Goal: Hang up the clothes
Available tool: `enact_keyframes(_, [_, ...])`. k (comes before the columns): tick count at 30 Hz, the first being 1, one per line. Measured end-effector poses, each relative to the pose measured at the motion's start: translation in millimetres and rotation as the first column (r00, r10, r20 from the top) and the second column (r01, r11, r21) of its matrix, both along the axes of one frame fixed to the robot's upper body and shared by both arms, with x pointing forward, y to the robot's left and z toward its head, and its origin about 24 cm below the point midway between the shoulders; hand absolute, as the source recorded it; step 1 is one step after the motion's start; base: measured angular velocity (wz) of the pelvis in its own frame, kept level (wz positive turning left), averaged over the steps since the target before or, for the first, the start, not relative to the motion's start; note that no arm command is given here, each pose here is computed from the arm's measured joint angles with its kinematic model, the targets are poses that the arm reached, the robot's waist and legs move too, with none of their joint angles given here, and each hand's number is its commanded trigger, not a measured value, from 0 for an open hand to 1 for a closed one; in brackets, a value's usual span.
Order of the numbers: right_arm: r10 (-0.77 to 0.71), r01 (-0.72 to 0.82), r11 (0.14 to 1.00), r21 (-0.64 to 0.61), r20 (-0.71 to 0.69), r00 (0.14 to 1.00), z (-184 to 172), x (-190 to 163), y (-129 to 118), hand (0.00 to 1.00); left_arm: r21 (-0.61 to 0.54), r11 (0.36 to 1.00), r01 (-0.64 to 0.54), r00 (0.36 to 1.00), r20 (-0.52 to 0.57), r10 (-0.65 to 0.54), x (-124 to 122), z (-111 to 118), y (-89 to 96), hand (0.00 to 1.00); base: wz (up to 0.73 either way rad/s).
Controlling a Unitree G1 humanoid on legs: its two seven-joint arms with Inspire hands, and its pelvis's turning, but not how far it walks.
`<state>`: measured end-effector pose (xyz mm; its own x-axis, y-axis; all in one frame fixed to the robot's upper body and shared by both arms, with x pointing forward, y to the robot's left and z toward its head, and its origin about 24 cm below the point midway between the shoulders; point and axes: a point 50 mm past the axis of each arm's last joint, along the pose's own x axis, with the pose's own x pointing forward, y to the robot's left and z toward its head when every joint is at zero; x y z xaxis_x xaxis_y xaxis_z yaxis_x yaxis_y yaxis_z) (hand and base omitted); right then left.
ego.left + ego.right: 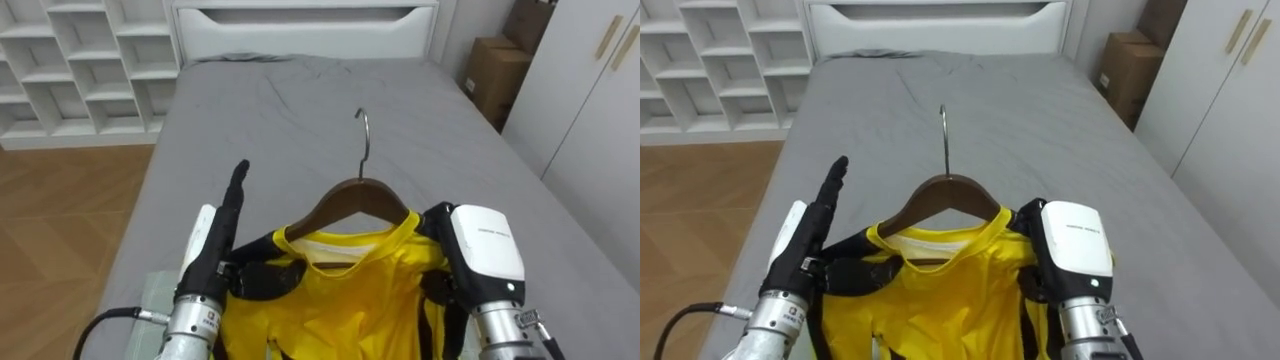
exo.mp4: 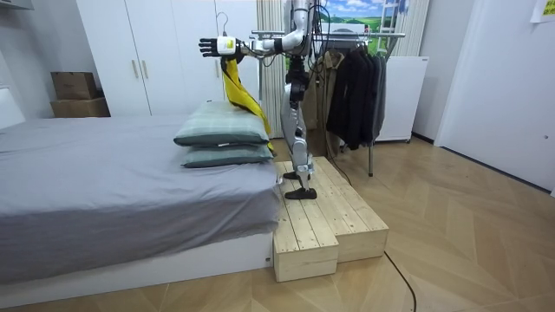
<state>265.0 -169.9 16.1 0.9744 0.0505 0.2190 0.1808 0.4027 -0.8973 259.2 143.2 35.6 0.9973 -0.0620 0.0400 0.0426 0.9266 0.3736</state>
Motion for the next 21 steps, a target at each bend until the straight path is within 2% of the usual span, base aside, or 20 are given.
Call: enact_keyframes(21, [-0.06,0.056,0.997,-0.047,-0.093,0.994,-8,3,-18,1.0,-0.006,0.999,0.05,0.996,-0.068,-0.05,0,-5,-5.8,0.0,0.0])
